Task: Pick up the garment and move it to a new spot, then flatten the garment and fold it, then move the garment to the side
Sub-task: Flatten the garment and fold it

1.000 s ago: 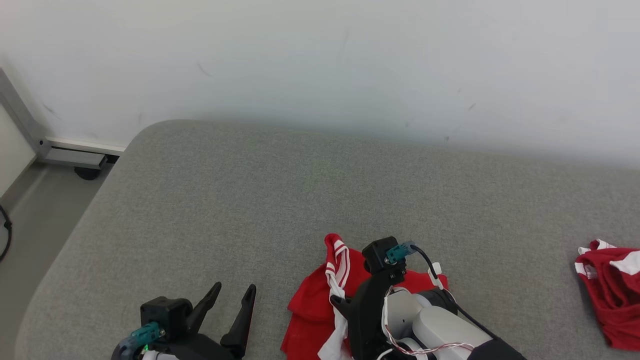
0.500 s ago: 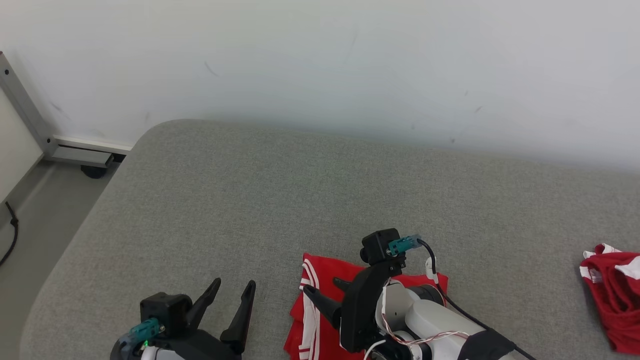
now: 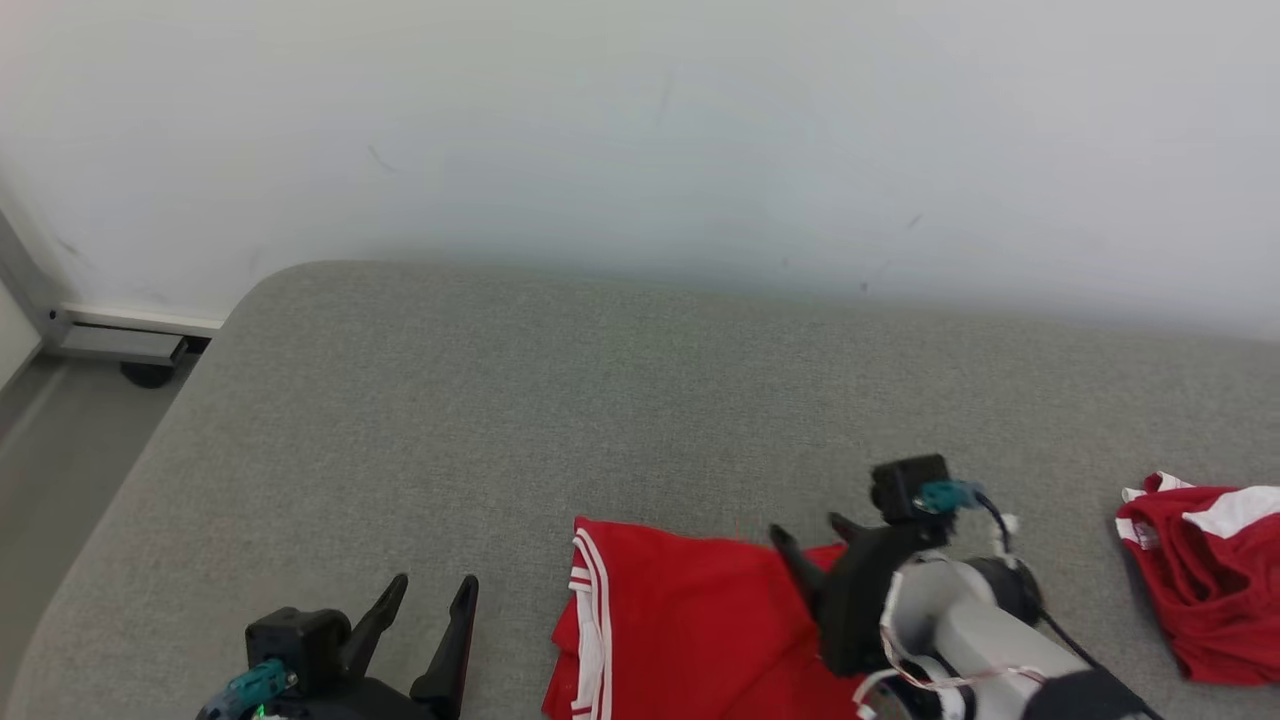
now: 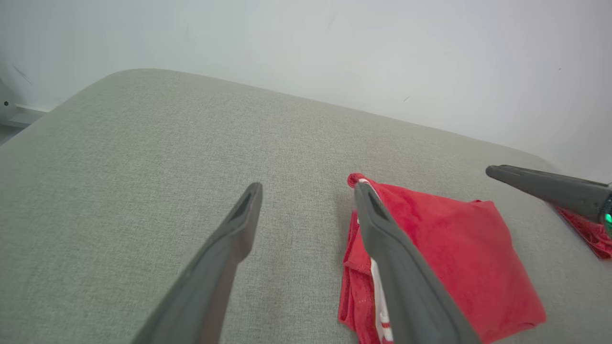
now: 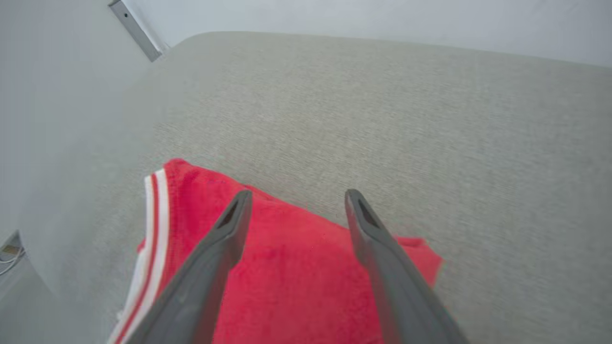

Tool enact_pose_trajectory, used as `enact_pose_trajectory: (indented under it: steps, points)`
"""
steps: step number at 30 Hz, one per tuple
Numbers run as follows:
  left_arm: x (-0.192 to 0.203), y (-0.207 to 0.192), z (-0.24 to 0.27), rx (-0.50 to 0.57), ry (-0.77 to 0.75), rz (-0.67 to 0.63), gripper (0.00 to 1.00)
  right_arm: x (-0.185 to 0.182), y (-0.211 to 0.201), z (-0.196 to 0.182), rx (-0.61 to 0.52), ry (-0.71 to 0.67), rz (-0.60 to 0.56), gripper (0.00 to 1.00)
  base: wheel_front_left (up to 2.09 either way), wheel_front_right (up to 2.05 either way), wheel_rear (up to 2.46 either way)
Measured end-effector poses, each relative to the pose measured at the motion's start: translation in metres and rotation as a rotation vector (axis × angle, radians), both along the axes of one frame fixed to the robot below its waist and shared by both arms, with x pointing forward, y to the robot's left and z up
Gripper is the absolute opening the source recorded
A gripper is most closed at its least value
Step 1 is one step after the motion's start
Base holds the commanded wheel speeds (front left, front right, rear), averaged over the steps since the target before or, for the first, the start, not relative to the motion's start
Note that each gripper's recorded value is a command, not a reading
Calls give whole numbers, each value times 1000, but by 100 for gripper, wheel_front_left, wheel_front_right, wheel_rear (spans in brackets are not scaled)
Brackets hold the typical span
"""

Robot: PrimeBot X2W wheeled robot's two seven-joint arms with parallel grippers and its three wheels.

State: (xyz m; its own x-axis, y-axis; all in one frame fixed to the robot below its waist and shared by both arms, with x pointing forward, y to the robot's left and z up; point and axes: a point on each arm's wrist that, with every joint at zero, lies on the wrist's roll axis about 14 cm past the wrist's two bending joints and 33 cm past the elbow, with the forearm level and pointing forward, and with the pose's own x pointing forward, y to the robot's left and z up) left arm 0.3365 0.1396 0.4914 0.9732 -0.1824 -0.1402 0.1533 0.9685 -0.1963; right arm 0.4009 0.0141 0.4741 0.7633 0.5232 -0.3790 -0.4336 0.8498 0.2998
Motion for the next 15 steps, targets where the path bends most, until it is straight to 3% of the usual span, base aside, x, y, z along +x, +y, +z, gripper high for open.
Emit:
enact_pose_trajectory:
  steps: [5, 11, 15]
  points:
    - [3, -10, 9, -5, -29, -29, 100, -9, -72, -37, -76, 35, -152, 100, 0, 0, 0]
    - [2, -19, 5, -7, -19, -54, 100, -23, -93, -51, -41, 69, -237, 100, 0, 0, 0]
    - [3, -23, 4, -9, -16, -63, 100, -31, -84, -56, 1, 95, -242, 100, 0, 0, 0]
